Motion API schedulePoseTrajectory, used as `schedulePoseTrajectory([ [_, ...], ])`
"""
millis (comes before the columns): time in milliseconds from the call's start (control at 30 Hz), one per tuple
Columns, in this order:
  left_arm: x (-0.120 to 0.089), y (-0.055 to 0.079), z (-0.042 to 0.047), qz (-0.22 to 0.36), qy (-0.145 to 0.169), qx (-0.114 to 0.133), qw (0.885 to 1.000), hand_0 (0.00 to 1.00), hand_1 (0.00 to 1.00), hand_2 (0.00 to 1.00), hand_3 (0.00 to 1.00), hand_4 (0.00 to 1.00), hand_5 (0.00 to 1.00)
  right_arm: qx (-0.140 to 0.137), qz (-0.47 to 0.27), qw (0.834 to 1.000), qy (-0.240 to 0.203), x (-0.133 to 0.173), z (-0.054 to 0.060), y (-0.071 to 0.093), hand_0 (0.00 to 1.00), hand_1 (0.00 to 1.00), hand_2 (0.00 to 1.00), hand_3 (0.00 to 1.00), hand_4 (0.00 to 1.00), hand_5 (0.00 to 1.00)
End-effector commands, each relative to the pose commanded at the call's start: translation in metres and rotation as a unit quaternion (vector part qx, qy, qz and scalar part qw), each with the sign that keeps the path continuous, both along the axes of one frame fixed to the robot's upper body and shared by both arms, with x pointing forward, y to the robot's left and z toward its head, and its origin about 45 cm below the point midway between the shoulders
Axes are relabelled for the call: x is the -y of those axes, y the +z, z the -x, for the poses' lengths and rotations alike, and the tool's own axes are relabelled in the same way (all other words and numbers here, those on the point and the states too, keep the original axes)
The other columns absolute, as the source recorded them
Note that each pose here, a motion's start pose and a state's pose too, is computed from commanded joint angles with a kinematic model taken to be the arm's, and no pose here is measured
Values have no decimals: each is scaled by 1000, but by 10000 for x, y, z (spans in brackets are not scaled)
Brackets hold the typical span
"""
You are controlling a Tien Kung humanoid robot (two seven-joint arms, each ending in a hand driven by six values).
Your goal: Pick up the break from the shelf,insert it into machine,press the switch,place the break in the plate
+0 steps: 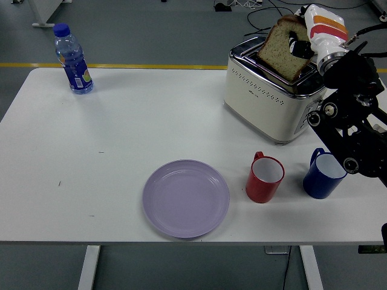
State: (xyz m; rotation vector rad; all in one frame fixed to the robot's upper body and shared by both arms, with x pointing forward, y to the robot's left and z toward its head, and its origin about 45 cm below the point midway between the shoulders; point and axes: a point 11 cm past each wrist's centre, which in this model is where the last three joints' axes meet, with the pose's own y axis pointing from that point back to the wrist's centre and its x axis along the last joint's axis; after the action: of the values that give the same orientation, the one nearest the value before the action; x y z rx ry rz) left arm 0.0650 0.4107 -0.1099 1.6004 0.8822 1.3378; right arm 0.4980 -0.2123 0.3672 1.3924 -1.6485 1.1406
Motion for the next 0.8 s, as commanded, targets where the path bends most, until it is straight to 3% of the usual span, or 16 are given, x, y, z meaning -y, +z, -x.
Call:
schedulePoseTrajectory([
  [67,1,0,-1,0,0,0,1000,652,571,593,606,323,962,-9,5,1000,3,-23,-18,-28,285,323,398,508,378,2],
  [100,2,0,-3,0,0,0,1000,652,573,594,606,323,962,-18,12,1000,3,-41,-31,-54,353,434,504,581,553,9],
  [267,1,0,-5,0,1,1,1000,652,573,594,606,323,962,-46,30,998,10,-95,-66,-137,353,434,504,581,553,9],
  [300,1,0,-4,0,2,1,1000,652,574,595,606,323,960,-49,30,998,11,-101,-69,-146,712,684,764,823,683,96],
  [467,0,1,-5,0,1,1,1000,652,574,595,606,323,960,-64,27,997,21,-124,-81,-202,712,684,764,823,683,96],
  [500,0,1,-5,0,2,1,1000,652,574,596,606,323,958,-65,27,997,22,-125,-83,-207,875,815,968,970,746,134],
  [800,1,2,-16,0,3,3,1000,652,575,596,606,323,959,-56,8,998,30,-118,-75,-197,896,842,982,995,768,154],
])
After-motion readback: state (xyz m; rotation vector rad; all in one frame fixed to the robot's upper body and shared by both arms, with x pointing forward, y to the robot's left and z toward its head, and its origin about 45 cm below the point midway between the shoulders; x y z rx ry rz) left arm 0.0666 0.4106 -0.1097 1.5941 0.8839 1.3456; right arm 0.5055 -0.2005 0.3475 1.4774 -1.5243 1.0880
